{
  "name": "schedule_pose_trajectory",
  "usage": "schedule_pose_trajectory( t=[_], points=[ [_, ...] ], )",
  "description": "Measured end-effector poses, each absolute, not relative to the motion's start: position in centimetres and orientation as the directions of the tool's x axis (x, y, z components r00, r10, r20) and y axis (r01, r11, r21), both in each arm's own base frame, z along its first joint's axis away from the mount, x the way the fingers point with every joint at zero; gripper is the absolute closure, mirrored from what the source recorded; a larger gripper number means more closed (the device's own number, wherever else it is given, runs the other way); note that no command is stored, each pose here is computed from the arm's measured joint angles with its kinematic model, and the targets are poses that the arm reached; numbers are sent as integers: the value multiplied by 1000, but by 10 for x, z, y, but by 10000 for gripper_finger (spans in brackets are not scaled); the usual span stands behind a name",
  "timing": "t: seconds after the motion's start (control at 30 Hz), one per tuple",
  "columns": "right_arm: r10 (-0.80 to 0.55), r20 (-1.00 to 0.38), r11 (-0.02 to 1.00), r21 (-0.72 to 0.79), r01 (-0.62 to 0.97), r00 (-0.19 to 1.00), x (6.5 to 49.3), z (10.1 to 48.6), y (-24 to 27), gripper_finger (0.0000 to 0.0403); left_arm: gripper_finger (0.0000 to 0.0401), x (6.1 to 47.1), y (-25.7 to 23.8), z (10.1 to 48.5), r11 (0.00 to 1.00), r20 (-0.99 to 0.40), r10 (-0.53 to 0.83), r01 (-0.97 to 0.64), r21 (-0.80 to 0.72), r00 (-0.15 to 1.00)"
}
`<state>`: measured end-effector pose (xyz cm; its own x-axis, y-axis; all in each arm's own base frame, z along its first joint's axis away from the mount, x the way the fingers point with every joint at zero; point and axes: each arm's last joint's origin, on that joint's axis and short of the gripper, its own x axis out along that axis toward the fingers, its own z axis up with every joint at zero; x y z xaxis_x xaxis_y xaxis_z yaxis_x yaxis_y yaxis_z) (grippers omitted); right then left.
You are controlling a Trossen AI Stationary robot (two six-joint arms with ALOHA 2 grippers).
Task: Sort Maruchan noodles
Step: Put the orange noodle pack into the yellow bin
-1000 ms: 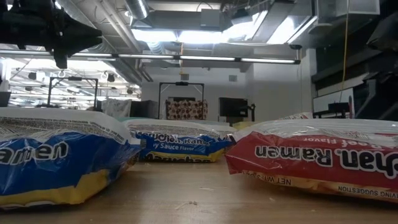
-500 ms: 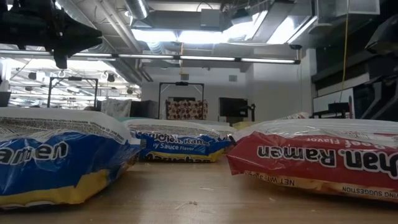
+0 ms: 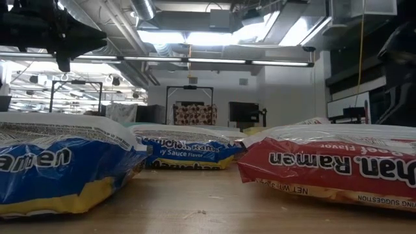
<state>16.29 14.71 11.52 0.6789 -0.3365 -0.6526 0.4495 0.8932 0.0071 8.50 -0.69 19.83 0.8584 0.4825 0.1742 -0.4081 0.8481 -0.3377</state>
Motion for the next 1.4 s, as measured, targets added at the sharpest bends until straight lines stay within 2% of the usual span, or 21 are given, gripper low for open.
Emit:
schedule_pose_trajectory(
  t=[0.33, 0.57, 0.7, 0.8, 0.9, 1.0, 1.17, 1.23, 1.3, 1.4],
  points=[
    [-460, -580, 784, 91, 614, 672, 182, 135, 117, 403, 311, 85, -7, 198, 849, 174, 482, -410, -332, 858],
    [-512, -561, 752, 74, 655, 651, 193, 148, 94, 403, 311, 85, -7, 198, 850, 174, 482, -411, -329, 859],
    [-440, -609, 822, 24, 569, 660, 193, 153, 94, 402, 311, 85, -7, 198, 850, 174, 482, -411, -329, 859],
    [-304, -687, 893, 36, 449, 660, 191, 156, 97, 390, 311, 85, -7, 198, 851, 172, 482, -412, -327, 859],
    [-183, -741, 937, 69, 344, 646, 190, 158, 99, 353, 311, 85, -7, 197, 851, 166, 482, -415, -321, 860],
    [-139, -778, 959, 48, 278, 612, 187, 156, 100, 290, 311, 85, -7, 196, 853, 159, 480, -417, -313, 863],
    [-209, -769, 965, -63, 253, 604, 184, 151, 96, 162, 311, 86, -7, 196, 854, 154, 480, -419, -308, 864],
    [-252, -759, 956, -98, 277, 601, 181, 147, 93, 123, 311, 86, -7, 195, 854, 151, 480, -421, -305, 864],
    [-268, -762, 950, -108, 293, 590, 177, 141, 90, 99, 311, 86, -7, 194, 855, 145, 480, -424, -300, 865],
    [-264, -763, 942, -74, 327, 590, 173, 133, 88, 93, 311, 86, -7, 194, 855, 141, 479, -425, -297, 866]
  ],
)
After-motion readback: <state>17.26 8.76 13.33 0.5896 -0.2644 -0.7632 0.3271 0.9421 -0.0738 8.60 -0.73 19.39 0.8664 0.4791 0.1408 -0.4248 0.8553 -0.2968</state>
